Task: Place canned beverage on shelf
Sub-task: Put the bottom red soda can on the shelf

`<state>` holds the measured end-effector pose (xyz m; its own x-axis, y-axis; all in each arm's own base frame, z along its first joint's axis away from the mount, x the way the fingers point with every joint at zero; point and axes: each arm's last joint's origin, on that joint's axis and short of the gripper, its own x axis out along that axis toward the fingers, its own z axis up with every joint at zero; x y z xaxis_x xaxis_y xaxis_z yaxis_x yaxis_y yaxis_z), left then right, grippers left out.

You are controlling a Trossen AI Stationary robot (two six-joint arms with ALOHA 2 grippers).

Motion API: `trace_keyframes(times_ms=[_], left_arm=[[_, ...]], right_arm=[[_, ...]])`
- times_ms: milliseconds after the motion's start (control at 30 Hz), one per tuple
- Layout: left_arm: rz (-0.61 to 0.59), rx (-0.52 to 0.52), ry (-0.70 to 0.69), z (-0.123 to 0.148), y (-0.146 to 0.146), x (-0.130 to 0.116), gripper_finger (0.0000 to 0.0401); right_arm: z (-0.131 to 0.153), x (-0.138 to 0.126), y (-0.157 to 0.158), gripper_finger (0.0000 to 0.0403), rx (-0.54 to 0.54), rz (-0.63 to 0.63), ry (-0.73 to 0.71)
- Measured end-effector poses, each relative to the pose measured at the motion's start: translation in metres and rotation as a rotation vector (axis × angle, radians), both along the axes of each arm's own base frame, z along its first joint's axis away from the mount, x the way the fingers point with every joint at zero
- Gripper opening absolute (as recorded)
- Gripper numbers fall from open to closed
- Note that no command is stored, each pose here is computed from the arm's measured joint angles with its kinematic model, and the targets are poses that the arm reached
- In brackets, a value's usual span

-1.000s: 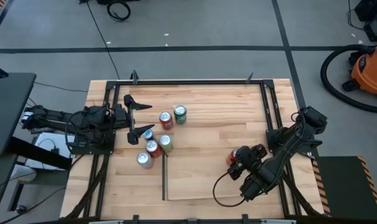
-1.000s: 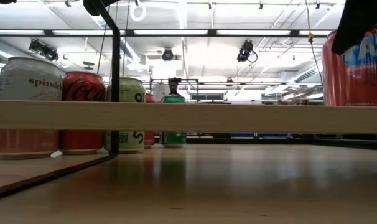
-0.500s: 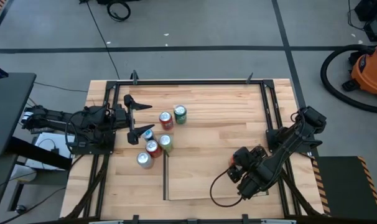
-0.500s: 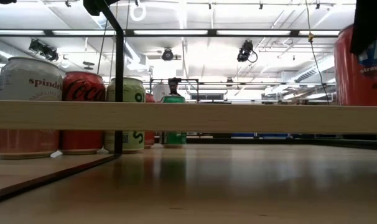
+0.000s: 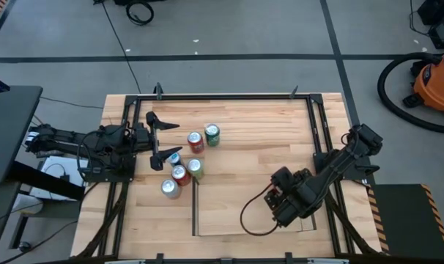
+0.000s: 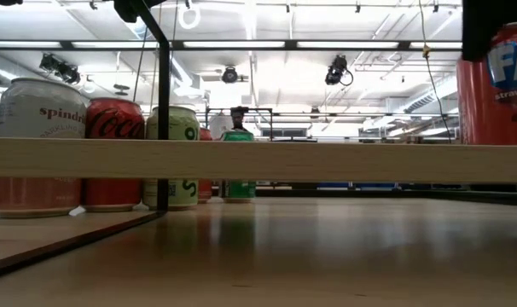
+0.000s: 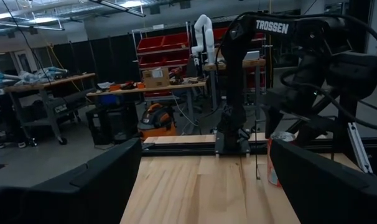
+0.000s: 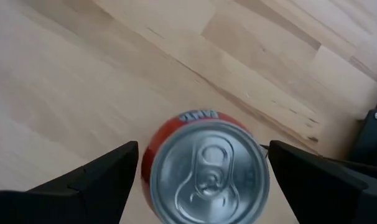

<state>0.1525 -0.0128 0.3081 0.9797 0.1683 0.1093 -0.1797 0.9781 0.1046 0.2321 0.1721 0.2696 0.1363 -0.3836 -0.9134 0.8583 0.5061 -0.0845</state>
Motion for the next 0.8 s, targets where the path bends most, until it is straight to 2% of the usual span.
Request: trace_keyframes(times_ms=[300, 800], left_arm=[[0.0, 0.001, 0.002, 0.0, 0.0, 0.0, 0.0368], [0.0, 0.003, 0.007, -0.001, 0.0, 0.0, 0.0368]], right_arm=[[0.001, 0.011, -0.015, 0.0371, 0.065, -0.085, 0.038], [0.001, 0.01, -0.021, 0.0349, 0.067, -0.105, 0.092]])
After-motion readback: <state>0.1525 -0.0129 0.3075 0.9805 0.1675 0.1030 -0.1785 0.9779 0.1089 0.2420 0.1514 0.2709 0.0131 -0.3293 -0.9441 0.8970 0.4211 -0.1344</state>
